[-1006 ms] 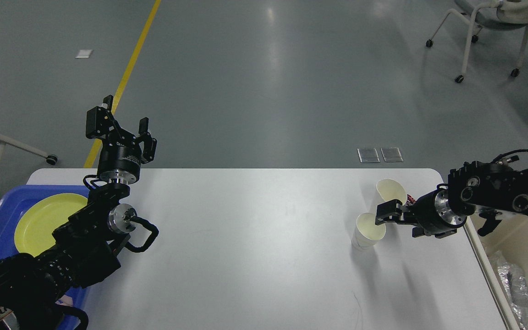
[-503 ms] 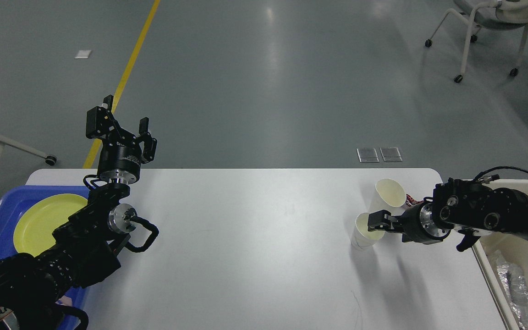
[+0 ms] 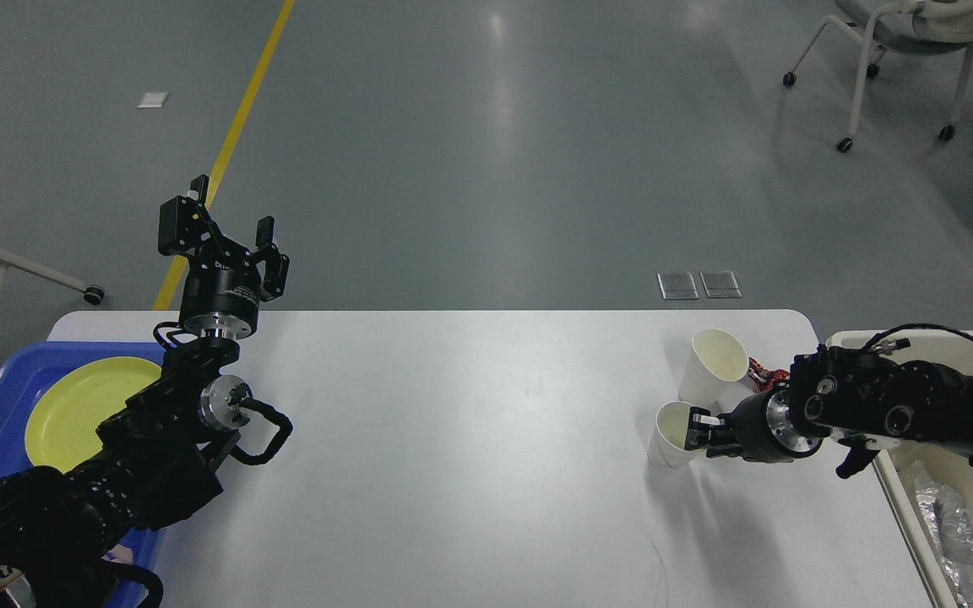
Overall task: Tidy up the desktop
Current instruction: 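Lower the right gripper to the nearer paper cup and grasp it, then carry the paper cup with the right gripper and drop it into the bin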
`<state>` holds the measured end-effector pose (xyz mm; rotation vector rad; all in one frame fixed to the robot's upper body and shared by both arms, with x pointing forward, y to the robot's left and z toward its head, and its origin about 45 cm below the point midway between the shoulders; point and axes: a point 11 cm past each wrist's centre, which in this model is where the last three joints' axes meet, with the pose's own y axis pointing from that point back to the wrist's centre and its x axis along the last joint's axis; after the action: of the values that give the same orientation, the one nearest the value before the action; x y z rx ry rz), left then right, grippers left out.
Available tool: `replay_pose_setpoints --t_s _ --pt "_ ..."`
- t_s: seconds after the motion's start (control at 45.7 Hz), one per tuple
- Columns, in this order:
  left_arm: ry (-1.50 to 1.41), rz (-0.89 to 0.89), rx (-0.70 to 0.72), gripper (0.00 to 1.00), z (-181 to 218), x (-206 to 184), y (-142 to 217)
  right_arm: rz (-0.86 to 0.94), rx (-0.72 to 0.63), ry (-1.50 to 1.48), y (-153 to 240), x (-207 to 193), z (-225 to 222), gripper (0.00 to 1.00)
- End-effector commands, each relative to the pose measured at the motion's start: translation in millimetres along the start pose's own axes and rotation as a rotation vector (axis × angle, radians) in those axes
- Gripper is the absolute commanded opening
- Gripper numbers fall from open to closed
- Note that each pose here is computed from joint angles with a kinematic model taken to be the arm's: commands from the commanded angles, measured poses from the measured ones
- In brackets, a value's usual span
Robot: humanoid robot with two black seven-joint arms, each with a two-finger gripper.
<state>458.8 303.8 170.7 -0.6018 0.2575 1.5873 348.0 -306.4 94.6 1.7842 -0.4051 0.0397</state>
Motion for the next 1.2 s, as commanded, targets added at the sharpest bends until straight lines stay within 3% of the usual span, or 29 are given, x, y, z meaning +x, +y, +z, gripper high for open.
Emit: replay_pose_setpoints --t_s 0.0,0.131,0.241,0.569,0.744,0.919,1.05,1.181 --pt "0.000 0.000 0.000 1.00 -0.1 0.1 0.1 0.013 0.029 0.002 11.0 12.4 -6.5 0.00" --pt "0.000 0.000 0.000 1.00 -0.1 0.1 0.1 -0.003 0.083 0.008 36.3 27.4 -17.9 0.00" --pt "0.000 0.000 0.000 1.00 -0.1 0.1 0.1 -0.017 0.142 0.021 84.6 49.6 -30.6 0.00" --pt "0.000 -0.001 -0.001 1.00 0.3 -0.5 -0.5 -0.091 0.414 0.144 285.1 77.4 -93.8 0.00" --pt "0.000 -0.001 -0.001 1.00 0.3 -0.5 -0.5 0.155 0.644 0.245 402.6 92.7 -139.0 0.00" --pt "0.000 0.000 0.000 1.00 -0.1 0.1 0.1 0.341 0.851 0.339 496.2 82.6 -163.3 0.00" --pt "0.000 -0.001 -0.001 1.00 0.3 -0.5 -0.5 0.396 0.882 0.368 519.3 77.7 -164.4 0.00" --pt "0.000 -0.001 -0.001 1.00 0.3 -0.5 -0.5 0.370 0.769 0.309 485.7 91.7 -142.6 0.00"
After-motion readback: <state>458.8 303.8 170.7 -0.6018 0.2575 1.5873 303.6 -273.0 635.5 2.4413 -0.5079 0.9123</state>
